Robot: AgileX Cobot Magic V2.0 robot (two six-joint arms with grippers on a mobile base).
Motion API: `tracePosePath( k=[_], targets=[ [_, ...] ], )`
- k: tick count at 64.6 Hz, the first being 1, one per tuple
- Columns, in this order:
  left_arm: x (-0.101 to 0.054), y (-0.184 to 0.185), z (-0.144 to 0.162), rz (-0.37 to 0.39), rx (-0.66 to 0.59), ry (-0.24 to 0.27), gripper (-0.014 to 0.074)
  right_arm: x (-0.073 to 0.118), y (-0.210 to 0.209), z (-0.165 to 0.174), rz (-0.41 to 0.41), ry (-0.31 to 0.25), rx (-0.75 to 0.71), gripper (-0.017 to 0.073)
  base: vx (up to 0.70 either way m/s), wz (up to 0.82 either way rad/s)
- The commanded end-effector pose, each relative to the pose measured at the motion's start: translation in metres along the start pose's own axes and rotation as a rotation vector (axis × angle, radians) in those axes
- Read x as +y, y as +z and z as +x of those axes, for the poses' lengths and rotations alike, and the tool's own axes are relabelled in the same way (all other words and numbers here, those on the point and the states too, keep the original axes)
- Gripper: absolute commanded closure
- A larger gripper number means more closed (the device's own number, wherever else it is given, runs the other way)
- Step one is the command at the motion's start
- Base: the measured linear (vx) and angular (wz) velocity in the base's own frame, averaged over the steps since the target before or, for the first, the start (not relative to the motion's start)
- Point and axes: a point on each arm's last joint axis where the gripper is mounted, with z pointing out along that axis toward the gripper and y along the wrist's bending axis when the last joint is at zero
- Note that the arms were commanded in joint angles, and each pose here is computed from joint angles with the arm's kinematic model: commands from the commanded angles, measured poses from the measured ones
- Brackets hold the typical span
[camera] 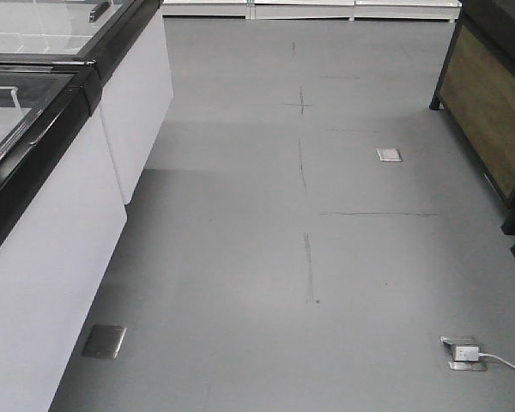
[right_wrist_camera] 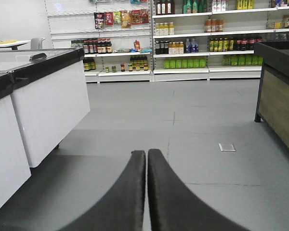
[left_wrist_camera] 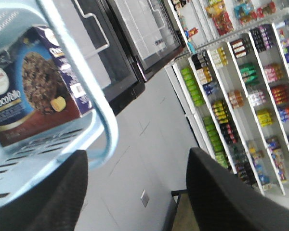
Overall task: Left arm holds basket, right arm returns cookies
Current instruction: 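Lift the light-blue basket by its handle with the left gripper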
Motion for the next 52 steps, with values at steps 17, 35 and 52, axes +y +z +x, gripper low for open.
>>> tracePosePath(
  k=[17, 35, 52],
  targets=[
    [0.011, 0.020, -0.025, 0.179, 0.007, -0.136, 0.0095, 0.001, -0.001, -0.006, -0.011, -0.011, -0.083, 0.0567, 0.00, 0.00],
    [0.023, 0.038, -0.042, 0.280, -0.078, -0.187, 0.0090, 0.001, -0.001, -0.006, -0.011, -0.011, -0.083, 0.0567, 0.00, 0.00],
    [0.037, 0.070, -0.040, 0.298, -0.044, -0.243, 0.0090, 0.001, -0.001, -0.006, -0.011, -0.011, -0.083, 0.0567, 0.00, 0.00]
  ],
)
